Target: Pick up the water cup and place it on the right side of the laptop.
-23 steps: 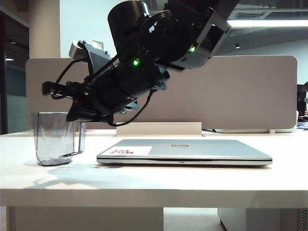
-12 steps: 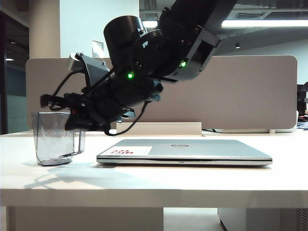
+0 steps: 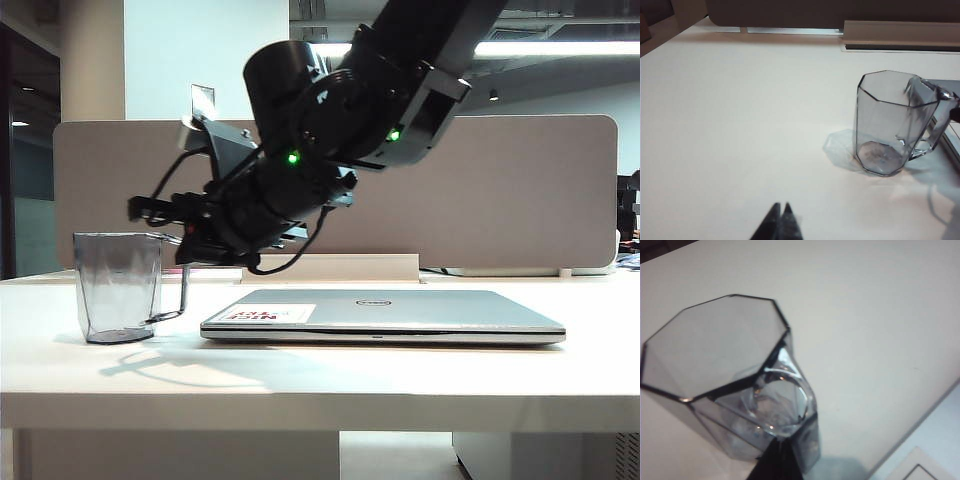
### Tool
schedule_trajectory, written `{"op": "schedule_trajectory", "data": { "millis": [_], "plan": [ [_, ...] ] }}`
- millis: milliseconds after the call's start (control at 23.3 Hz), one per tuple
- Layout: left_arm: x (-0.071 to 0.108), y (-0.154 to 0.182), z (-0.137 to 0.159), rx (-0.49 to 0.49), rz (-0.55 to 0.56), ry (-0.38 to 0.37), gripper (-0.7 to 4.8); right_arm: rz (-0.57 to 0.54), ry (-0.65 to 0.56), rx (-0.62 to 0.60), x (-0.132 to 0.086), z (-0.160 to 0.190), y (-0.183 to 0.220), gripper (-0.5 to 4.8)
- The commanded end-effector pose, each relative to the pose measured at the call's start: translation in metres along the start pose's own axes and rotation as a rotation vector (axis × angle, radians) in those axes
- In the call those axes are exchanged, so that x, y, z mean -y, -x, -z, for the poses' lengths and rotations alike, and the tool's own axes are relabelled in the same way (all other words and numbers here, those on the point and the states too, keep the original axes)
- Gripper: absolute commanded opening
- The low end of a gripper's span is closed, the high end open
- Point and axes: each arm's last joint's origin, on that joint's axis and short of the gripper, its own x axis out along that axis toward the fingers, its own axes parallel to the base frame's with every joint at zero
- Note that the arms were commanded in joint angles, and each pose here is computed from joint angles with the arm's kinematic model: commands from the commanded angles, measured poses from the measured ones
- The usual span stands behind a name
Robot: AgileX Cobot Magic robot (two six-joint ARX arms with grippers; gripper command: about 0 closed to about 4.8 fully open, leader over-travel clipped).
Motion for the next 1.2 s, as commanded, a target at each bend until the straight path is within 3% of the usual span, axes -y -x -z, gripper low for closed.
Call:
{"op": "schedule_trajectory", "data": {
  "millis": [43,343,600,857,1071,1200],
  "plan": [
    [0.000,0.000,-0.002,0.009,0.001,0.003,-0.05,0.012,-0.003,0.017,0.005,-0.004,0.000,-0.01],
    [0.000,0.000,-0.002,0.008,0.001,0.003,-0.05,0.038,-0.013,0.023,0.018,-0.006,0.001,-0.01],
    [0.000,0.000,-0.002,0.008,0.001,0.003,-0.05,-0.019,-0.009,0.010,0.012,-0.004,0.001,-0.01],
    [0.000,0.000,-0.002,0.009,0.001,0.003,-0.05,0.012,-0.006,-0.019,0.007,-0.001,0.000,0.01],
    [0.000,0.000,-0.002,0.009,0.001,0.003,-0.05,0.092,-0.008,-0.062,0.010,0.004,0.001,1.26],
    [0.000,0.000,-0.002,0.009,0.000,0.003,-0.06,0.082,-0.007,-0.044,0.006,0.002,0.000,1.27]
  ]
}}
